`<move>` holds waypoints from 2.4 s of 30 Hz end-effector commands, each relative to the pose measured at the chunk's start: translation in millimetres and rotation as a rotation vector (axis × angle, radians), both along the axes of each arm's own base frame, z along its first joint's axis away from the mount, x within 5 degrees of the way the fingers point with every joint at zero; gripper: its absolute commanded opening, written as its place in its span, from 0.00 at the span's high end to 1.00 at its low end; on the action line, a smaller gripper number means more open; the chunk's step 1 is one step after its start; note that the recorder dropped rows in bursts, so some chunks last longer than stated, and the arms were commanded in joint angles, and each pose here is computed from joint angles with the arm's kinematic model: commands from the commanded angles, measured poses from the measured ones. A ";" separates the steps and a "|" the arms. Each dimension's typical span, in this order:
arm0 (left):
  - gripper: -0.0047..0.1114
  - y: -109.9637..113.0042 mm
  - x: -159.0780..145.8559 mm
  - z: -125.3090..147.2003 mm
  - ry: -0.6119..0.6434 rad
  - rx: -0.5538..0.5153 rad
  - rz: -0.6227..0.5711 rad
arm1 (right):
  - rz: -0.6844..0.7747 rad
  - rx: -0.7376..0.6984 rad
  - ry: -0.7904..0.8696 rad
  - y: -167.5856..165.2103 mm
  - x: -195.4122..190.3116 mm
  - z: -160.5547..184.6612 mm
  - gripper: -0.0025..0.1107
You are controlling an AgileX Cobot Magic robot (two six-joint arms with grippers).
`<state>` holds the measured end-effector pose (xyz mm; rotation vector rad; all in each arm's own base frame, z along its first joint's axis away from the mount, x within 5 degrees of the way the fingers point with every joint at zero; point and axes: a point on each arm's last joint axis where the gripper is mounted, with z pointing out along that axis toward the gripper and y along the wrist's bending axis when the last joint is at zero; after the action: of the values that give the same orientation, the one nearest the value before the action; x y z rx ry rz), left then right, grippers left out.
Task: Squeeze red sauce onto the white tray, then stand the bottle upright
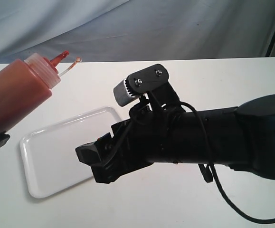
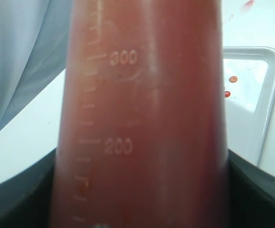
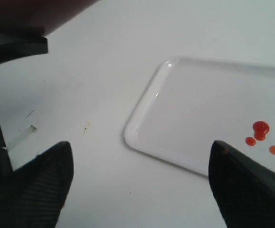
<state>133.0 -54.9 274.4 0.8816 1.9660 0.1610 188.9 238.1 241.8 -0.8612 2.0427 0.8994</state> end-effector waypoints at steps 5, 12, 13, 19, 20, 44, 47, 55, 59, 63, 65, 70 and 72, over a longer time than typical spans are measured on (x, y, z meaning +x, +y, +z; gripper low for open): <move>0.96 -2.6 0.3 5.8 -0.042 -0.048 -0.015 | 0.010 0.016 0.000 0.5 0.3 3.1 0.37; 0.96 -3.5 -0.3 5.3 -0.025 -0.082 -0.005 | 0.001 0.006 -0.009 -0.2 1.4 2.7 0.37; 0.96 -3.8 -0.5 5.2 -0.020 -0.090 -0.004 | 0.001 0.006 -0.009 -0.2 1.4 2.7 0.37; 0.96 -4.5 -1.1 4.6 -0.004 -0.114 0.002 | -0.003 0.004 -0.010 -0.4 1.7 2.6 0.37; 0.96 -4.6 -1.2 4.5 -0.003 -0.116 0.003 | -0.003 0.004 -0.010 -0.4 1.7 2.6 0.37; 0.96 -6.5 -1.8 4.7 0.012 -0.164 0.009 | 0.012 -0.015 -0.058 -1.3 3.6 4.0 0.40; 0.96 -8.1 -1.6 6.0 0.007 -0.196 0.006 | 0.021 -0.021 -0.072 -1.3 3.6 4.0 0.40; 0.96 -10.3 -1.3 8.0 -0.001 -0.238 0.001 | 0.018 -0.005 -0.092 1.4 6.7 11.7 0.40; 0.96 -10.9 -0.8 9.2 -0.014 -0.246 -0.004 | 0.016 0.030 -0.127 6.7 11.8 26.7 0.40; 0.96 -14.0 1.2 15.9 -0.081 -0.288 -0.032 | -0.009 0.028 -0.146 7.0 15.6 31.6 0.40; 0.96 -15.4 1.9 19.2 -0.113 -0.308 -0.045 | -0.035 0.013 -0.153 5.4 17.8 30.9 0.40; 0.96 -17.4 2.9 24.2 -0.161 -0.338 -0.066 | -0.069 -0.015 -0.175 2.7 20.9 30.6 0.35; 0.96 -18.4 3.1 25.4 -0.183 -0.353 -0.076 | -0.068 -0.006 -0.181 1.7 19.7 33.8 0.32</move>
<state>135.7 -70.4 290.0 0.7179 1.8219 -0.0992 207.5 242.8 268.6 -0.8442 1.9334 0.7645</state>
